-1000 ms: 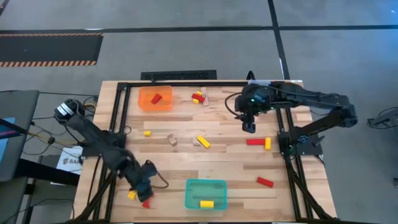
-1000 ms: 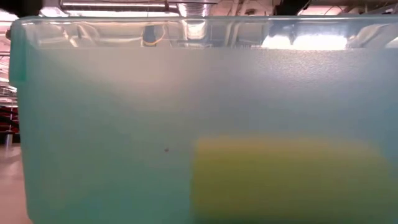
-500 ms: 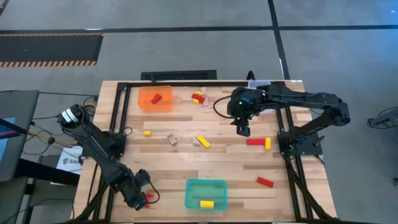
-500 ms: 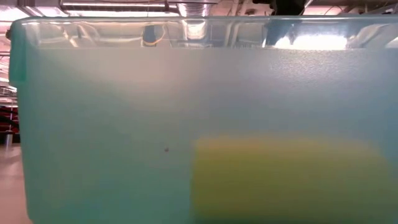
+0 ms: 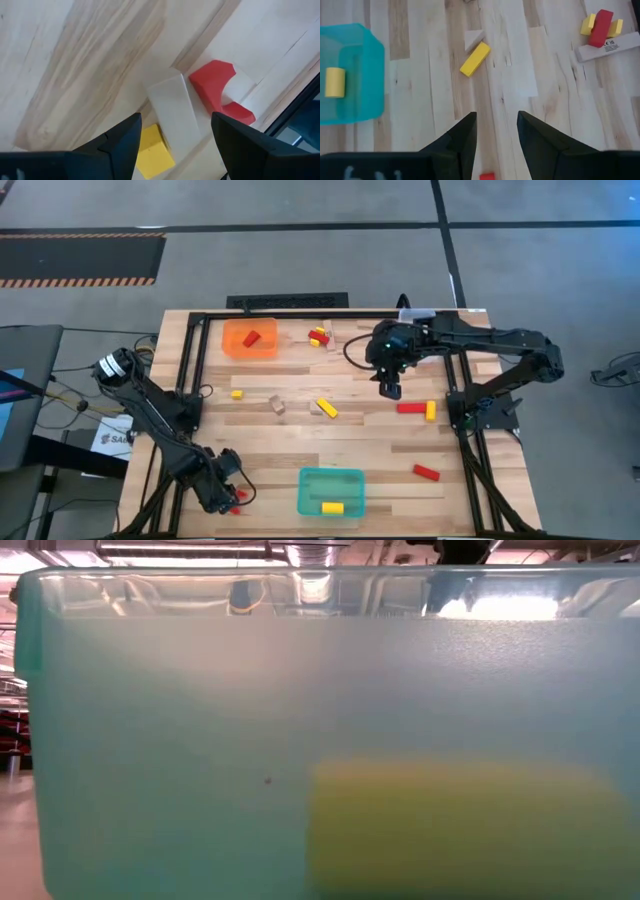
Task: Sort & place blocks by color
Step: Put the brown block into the brown bin
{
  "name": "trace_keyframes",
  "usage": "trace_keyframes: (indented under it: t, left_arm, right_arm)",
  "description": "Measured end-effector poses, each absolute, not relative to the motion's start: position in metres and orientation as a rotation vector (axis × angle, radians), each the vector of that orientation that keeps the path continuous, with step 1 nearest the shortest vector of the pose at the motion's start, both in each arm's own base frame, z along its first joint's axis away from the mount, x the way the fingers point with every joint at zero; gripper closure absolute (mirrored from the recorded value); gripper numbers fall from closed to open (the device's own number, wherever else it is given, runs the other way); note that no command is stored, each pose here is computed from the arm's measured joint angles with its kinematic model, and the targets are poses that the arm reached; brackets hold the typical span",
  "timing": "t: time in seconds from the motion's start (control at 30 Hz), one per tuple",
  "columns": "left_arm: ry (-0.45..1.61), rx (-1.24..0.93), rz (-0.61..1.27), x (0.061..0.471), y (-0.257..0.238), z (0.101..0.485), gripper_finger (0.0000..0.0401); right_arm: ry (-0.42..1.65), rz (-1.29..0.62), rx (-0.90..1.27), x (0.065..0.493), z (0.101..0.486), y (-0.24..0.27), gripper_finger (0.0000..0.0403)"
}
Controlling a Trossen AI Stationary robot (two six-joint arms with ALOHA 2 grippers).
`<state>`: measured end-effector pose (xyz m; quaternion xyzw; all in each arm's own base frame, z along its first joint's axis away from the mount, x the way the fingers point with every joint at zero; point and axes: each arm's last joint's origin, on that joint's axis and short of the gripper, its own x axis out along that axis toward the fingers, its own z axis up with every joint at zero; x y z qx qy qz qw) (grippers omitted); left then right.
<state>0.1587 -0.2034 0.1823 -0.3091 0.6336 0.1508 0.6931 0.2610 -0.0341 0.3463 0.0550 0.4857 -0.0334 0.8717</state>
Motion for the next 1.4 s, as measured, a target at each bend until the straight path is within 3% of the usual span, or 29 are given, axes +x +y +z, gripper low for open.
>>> trace_keyframes:
  t: [0.7,0.8,0.93,1.07,1.23,1.4]
  left_arm:
    - [1.554,-0.652,0.382,0.169,-0.221,0.139,0.0178]
    - [1.557,-0.648,0.387,0.168,-0.22,0.139,0.0213]
    - [1.584,-0.632,0.388,0.168,-0.218,0.139,0.0298]
    - [1.603,-0.486,0.463,0.168,-0.203,0.152,0.03]
    - [1.395,-0.44,0.591,0.175,-0.163,0.198,0.03]
    - [1.036,-0.531,0.677,0.177,-0.114,0.246,0.03]
  right_arm:
    - [1.014,-0.083,0.138,0.261,0.346,-0.034,0.024]
    - [1.014,-0.083,0.138,0.261,0.346,-0.034,0.024]
    - [1.014,-0.083,0.139,0.261,0.346,-0.034,0.024]
    - [1.015,-0.083,0.139,0.261,0.346,-0.034,0.024]
    - [1.008,-0.083,0.138,0.259,0.348,-0.034,0.024]
    - [1.006,-0.087,0.146,0.252,0.353,-0.033,0.024]
